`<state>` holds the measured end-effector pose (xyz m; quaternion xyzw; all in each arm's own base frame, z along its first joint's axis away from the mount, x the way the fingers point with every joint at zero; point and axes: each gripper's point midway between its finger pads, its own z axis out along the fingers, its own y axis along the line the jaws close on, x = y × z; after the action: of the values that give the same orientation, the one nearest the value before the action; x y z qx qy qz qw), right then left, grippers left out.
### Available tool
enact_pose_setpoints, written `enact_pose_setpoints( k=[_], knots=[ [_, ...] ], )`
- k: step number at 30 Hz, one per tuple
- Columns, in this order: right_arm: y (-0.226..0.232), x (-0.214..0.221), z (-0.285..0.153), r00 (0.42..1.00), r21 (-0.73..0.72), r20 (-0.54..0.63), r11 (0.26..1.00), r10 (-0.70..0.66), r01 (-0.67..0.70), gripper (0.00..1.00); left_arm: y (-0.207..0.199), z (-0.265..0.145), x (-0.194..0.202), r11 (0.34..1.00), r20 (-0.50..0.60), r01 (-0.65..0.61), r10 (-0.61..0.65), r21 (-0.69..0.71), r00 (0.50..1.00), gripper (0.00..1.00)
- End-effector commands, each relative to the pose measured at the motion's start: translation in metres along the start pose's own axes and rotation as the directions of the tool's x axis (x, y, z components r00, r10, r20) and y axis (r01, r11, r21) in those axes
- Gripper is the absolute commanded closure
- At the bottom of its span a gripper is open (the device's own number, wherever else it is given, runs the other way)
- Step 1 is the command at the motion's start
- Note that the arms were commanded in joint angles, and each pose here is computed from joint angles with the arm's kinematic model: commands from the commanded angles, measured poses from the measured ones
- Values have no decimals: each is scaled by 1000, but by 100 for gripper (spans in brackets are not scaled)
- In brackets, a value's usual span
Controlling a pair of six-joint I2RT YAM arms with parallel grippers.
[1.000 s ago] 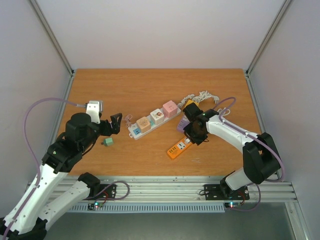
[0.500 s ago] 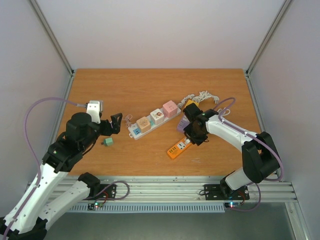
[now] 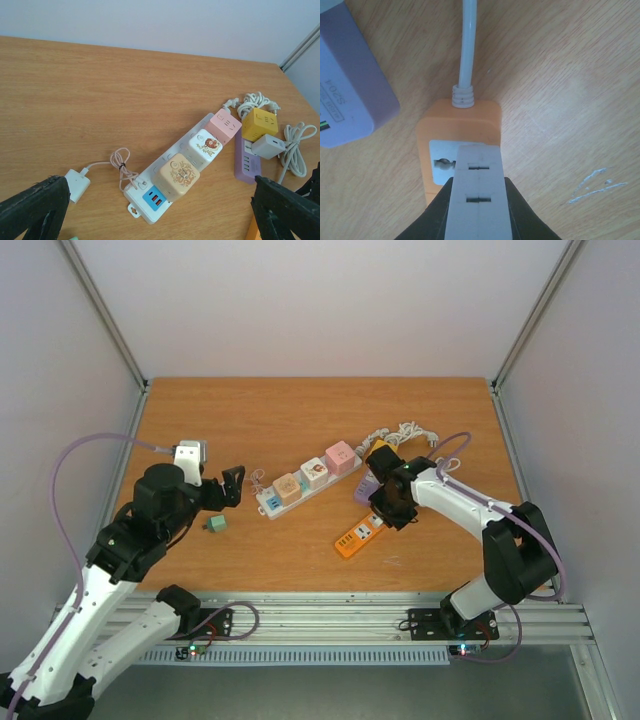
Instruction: Insert the plug
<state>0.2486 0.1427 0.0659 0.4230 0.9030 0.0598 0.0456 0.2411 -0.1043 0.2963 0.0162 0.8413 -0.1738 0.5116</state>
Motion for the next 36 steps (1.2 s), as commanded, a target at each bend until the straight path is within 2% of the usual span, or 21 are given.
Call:
enact_pose_setpoints(
  k=[1,16,31,36],
  knots=[
    [13,3,-1,999,-34,-33,999,5,-7,94,-3,3,-10,1000,43,5,-5,14,999,1],
    [-1,-8,-7,1000,52,27,999,8,-9,95,-3,4,-9,1000,38,6,-6,13,999,1],
    [3,-3,-4,1000,79,-8,997,5,-5,95,-2,5,-9,1000,38,7,-7,9,999,1],
    [4,6,5,998,87,-61,996,12,-6,95,-2,5,-9,1000,36,7,-7,10,999,1]
  ],
)
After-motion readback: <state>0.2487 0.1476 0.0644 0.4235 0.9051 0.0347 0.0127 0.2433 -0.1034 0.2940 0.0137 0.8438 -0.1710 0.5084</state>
